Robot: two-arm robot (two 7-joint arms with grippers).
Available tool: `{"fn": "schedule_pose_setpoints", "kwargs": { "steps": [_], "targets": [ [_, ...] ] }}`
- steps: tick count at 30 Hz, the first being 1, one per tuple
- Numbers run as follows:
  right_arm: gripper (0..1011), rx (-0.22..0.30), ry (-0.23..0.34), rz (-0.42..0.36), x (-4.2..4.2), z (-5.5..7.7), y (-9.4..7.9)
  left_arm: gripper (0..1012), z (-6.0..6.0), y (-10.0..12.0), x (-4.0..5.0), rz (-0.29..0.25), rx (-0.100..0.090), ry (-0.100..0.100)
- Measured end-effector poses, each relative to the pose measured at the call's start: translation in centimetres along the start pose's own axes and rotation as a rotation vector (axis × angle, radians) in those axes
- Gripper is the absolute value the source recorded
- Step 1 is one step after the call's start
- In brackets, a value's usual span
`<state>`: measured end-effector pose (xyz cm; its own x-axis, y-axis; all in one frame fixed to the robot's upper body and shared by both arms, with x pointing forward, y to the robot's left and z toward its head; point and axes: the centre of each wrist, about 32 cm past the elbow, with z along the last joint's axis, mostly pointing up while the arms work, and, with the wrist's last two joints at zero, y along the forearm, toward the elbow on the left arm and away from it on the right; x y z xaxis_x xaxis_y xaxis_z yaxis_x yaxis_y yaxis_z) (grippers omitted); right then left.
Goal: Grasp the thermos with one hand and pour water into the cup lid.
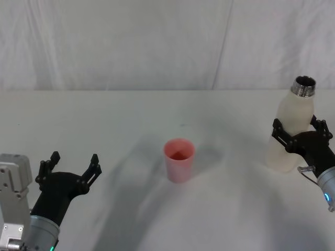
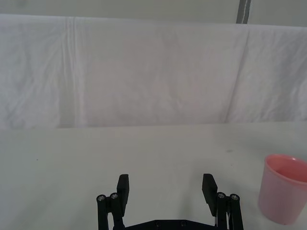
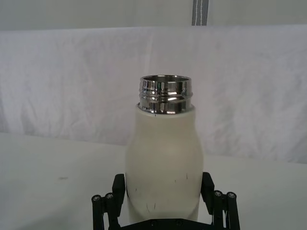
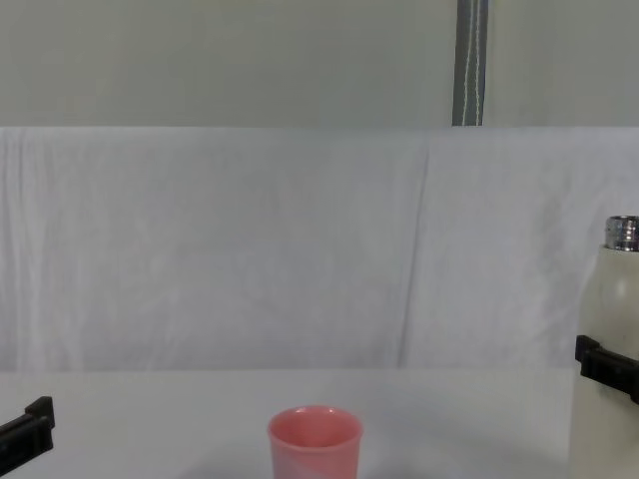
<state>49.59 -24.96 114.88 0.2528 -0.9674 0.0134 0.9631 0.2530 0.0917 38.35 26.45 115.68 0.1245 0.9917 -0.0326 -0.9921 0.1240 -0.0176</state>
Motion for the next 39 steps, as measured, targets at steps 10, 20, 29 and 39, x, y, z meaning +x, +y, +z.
{"fn": "schedule_pose_setpoints", "kwargs": {
  "steps": [10, 20, 29, 39],
  "targets": [
    [1001, -0.010, -0.003, 0.005, -0.04, 0.0, -0.6, 1001, 0.0, 0.0, 0.00, 0.000, 0.000, 0.000],
    [1001, -0.022, -0.007, 0.011, -0.16, -0.1, -1.1, 1001, 0.0, 0.0, 0.00, 0.000, 0.000, 0.000],
    [1001, -0.039, -0.010, 0.009, -0.20, -0.4, -1.8, 1001, 0.0, 0.0, 0.00, 0.000, 0.000, 0.000],
    [1001, -0.058, -0.026, 0.011, 0.22, -0.4, -2.8, 1001, 0.0, 0.0, 0.00, 0.000, 0.000, 0.000]
  ]
}}
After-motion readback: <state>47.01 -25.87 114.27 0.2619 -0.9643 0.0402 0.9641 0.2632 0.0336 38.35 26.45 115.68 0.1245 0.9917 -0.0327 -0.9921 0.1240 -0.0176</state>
